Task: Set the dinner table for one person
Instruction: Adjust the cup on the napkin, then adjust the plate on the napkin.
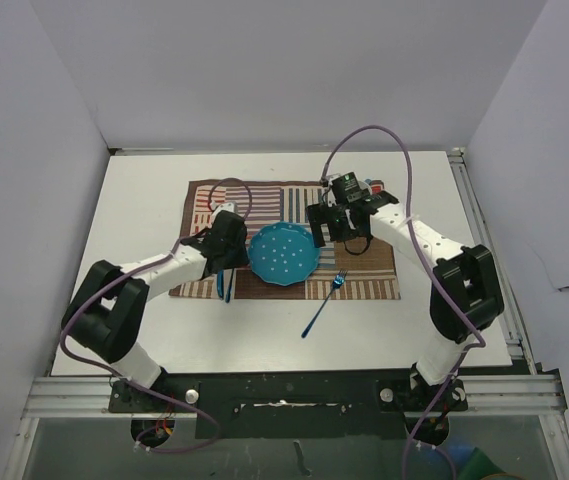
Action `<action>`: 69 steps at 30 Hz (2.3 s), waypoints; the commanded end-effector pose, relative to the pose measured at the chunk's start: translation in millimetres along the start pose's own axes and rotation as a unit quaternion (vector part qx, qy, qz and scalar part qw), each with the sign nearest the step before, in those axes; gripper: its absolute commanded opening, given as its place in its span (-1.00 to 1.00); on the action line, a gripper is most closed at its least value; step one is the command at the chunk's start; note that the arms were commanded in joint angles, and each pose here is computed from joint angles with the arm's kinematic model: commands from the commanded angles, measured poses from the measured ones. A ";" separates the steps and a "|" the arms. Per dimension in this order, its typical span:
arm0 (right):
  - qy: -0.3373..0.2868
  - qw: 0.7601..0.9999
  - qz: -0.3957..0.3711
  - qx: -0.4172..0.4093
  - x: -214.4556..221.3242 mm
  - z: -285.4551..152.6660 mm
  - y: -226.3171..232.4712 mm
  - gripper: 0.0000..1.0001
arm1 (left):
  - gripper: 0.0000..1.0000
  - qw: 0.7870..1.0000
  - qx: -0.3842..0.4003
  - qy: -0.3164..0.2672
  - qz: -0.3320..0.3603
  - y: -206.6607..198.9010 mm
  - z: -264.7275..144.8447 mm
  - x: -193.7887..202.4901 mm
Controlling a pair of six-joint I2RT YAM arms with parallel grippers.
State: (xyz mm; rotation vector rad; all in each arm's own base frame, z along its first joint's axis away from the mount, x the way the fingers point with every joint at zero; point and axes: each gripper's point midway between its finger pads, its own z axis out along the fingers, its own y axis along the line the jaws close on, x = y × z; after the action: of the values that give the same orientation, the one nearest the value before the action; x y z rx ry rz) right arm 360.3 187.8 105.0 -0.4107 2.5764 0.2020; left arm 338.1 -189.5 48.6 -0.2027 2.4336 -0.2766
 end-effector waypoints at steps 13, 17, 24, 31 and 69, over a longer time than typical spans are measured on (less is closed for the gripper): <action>0.024 0.997 0.005 -0.072 10.3 53.8 40.7 0.52 | -0.52 0.999 0.020 -0.039 0.011 -20.6 12.6 -33.7; 0.031 0.997 0.002 -0.075 13.2 60.4 46.4 0.41 | -0.52 0.999 0.015 -0.038 0.011 -17.4 16.1 -31.8; 0.038 0.996 0.002 -0.078 15.3 65.7 49.2 -0.25 | -0.52 0.999 0.028 -0.041 0.009 -20.6 24.6 -29.4; 0.042 0.997 0.001 -0.070 14.8 66.9 47.5 -1.00 | -0.93 0.998 0.055 -0.036 0.005 -30.5 38.1 -24.3; 0.016 0.999 -0.008 -0.050 -20.8 80.8 37.1 -1.00 | -1.00 0.995 0.091 -0.038 0.004 -48.5 65.1 -35.2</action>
State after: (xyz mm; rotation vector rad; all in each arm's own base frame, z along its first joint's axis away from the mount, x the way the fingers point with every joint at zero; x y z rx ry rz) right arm 387.0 219.9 30.6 -0.3753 2.7042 0.2350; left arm 398.6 -215.8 31.4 -0.1623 2.3559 -0.3867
